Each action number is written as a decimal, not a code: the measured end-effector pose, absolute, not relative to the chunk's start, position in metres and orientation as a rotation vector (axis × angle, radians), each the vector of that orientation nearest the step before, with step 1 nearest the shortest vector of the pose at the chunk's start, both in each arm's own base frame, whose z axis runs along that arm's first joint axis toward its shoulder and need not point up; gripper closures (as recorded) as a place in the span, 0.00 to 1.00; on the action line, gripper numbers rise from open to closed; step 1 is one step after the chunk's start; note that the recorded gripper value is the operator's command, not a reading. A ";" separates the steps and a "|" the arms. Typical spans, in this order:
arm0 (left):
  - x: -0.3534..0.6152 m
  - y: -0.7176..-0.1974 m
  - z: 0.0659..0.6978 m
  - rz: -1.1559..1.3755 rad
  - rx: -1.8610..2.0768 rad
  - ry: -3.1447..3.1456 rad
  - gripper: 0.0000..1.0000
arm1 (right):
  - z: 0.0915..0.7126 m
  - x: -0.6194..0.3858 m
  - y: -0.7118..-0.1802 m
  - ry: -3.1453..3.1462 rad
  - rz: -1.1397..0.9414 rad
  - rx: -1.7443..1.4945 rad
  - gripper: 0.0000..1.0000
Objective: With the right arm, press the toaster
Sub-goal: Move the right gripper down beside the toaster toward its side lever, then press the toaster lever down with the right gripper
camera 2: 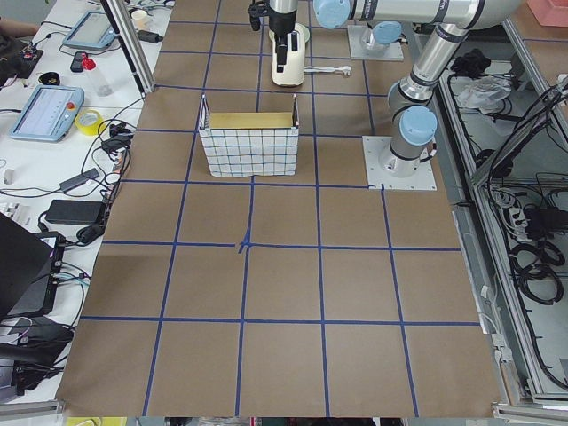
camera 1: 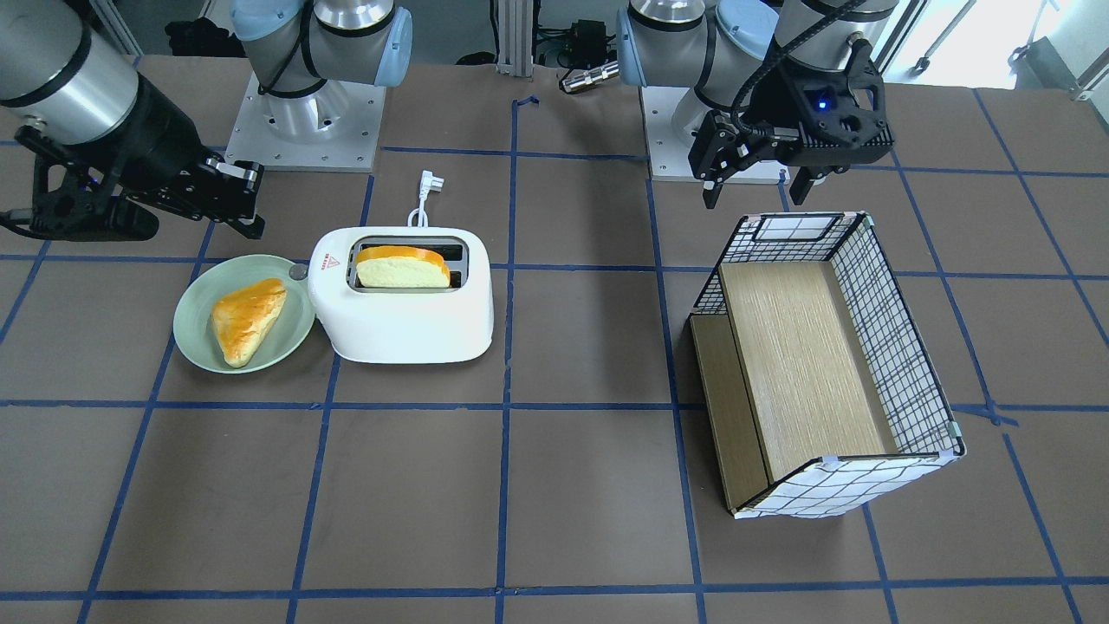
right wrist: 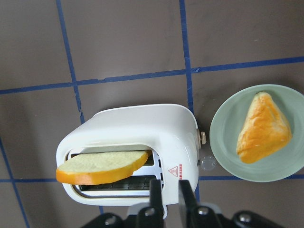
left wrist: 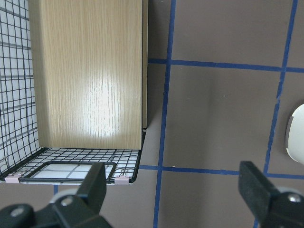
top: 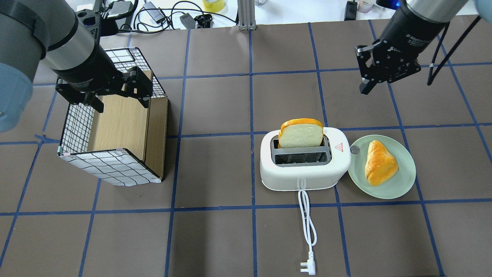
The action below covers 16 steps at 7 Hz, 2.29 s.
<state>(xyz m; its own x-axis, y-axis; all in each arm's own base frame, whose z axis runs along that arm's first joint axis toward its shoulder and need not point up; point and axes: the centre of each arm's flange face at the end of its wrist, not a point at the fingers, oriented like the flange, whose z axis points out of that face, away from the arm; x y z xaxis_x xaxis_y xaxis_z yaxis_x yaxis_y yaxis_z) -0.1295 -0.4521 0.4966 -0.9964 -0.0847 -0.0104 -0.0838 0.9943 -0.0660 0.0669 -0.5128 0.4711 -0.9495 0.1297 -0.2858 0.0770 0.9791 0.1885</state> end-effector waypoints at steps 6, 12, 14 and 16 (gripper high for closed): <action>-0.129 -0.452 0.497 -0.102 -0.132 3.124 0.00 | 0.329 -0.037 -0.457 2.218 0.230 -0.082 1.00; -0.130 -0.452 0.497 -0.102 -0.132 3.125 0.00 | 0.251 -0.043 -0.450 2.165 0.140 -0.159 1.00; -0.130 -0.452 0.497 -0.102 -0.132 3.125 0.00 | 0.244 -0.044 -0.452 2.170 0.125 -0.163 1.00; -0.130 -0.452 0.497 -0.102 -0.132 3.125 0.00 | 0.236 -0.046 -0.456 2.177 0.115 -0.170 1.00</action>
